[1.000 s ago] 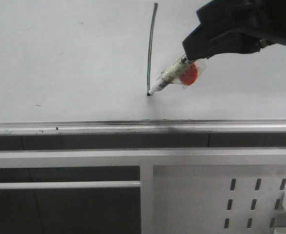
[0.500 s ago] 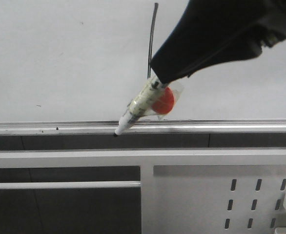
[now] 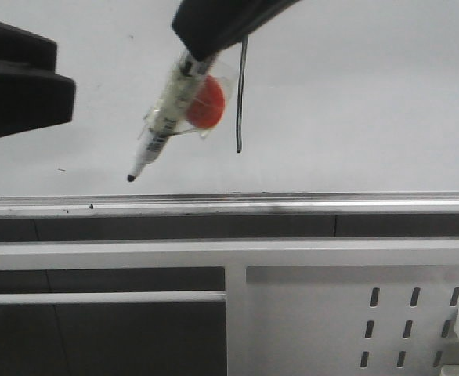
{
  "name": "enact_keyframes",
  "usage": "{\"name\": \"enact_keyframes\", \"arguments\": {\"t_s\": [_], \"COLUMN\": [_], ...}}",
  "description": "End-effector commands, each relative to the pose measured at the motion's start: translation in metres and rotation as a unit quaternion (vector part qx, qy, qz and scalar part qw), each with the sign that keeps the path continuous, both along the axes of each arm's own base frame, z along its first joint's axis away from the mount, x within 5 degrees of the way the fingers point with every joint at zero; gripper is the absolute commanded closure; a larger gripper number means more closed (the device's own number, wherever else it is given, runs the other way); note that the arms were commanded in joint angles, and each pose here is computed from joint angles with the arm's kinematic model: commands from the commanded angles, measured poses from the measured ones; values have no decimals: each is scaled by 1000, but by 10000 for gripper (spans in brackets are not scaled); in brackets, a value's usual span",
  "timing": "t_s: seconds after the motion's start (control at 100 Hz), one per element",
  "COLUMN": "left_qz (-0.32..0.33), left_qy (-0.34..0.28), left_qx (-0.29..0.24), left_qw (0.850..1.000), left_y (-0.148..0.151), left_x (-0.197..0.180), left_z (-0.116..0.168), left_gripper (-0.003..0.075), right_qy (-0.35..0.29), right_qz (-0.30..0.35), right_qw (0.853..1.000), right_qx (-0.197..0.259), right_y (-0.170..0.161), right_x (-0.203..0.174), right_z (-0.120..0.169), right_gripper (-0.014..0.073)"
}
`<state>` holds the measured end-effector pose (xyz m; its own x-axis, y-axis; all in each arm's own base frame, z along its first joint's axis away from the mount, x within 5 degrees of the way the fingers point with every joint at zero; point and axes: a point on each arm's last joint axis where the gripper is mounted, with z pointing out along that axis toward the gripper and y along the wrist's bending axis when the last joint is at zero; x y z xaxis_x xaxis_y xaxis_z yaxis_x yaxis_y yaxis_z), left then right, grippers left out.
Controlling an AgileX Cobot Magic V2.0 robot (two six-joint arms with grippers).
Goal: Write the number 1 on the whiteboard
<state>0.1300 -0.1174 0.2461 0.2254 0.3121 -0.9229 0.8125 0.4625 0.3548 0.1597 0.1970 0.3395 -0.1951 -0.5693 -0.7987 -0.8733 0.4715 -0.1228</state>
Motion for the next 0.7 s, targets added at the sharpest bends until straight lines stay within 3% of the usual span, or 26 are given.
{"name": "enact_keyframes", "arguments": {"t_s": [0.0, 0.69], "left_qz": [-20, -25], "left_qy": [2, 22], "left_qx": [-40, -31], "left_qw": [999, 999], "left_y": [-11, -19], "left_x": [9, 20], "left_z": [14, 8], "left_gripper": [447, 466], "right_qy": [-44, -46], "right_qz": [9, 13], "right_qw": [998, 997], "right_qx": [39, 62], "right_y": [6, 11], "right_x": [-1, -2], "right_z": [25, 37], "right_gripper": [664, 664]}}
